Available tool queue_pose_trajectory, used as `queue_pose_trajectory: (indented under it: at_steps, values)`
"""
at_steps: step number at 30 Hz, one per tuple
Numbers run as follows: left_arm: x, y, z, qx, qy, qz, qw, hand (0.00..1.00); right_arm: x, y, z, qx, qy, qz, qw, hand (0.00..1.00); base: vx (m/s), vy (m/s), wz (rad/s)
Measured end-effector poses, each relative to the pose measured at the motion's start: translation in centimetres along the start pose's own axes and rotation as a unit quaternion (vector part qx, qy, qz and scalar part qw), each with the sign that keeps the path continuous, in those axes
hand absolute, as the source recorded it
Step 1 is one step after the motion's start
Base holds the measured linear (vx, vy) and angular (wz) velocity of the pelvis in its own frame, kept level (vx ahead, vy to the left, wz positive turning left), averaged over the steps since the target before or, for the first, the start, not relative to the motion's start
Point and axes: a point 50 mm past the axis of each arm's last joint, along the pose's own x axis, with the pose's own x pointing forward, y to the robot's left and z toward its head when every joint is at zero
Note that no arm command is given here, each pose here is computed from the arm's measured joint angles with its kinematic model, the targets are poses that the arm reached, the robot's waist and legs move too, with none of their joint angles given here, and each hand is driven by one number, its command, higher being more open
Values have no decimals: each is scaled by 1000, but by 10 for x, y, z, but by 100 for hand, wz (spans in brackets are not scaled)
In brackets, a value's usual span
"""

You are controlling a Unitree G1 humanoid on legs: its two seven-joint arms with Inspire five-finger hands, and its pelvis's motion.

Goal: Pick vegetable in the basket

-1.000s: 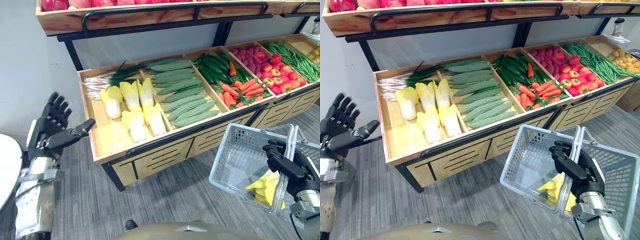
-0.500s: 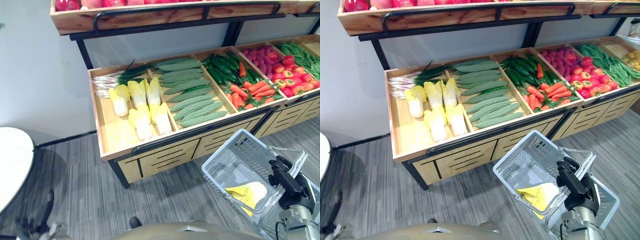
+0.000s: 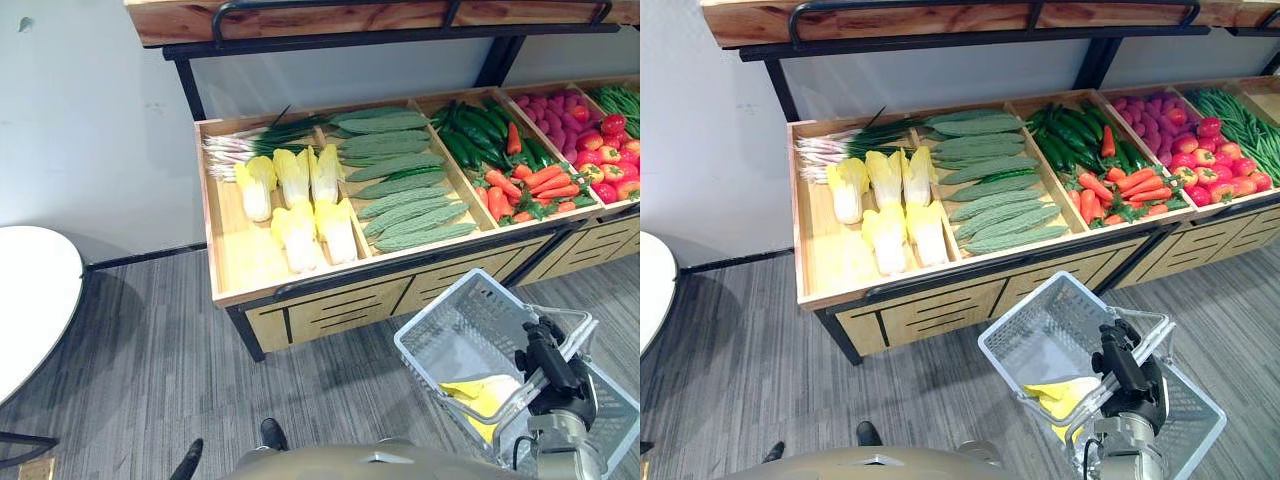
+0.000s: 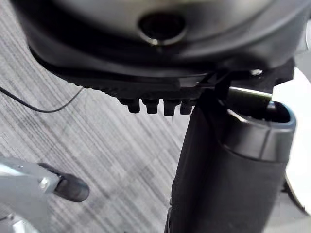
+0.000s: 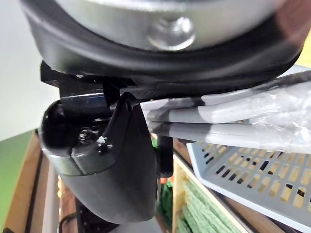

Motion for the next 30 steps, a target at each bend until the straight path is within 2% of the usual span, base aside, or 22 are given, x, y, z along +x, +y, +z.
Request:
queue_pose_trajectory:
  at_steps: [5,11,21,30]
  values:
    - [-1,-15,-1,30,1,-36,999,100,0,0,1,0,-3,-3,1000,0,49,9,-20]
    - [5,-26,14,42,-20,-62,997,100,0,-1,0,1,-4,-9,1000,0,40,-16,-17]
    - [7,-22,17,53,-24,-55,997,100,-3,-9,5,-3,-15,-28,999,0,41,24,-26]
    - [16,-38,50,104,-76,-75,989,100,-6,-11,11,8,-36,-40,999,0,-10,87,-63]
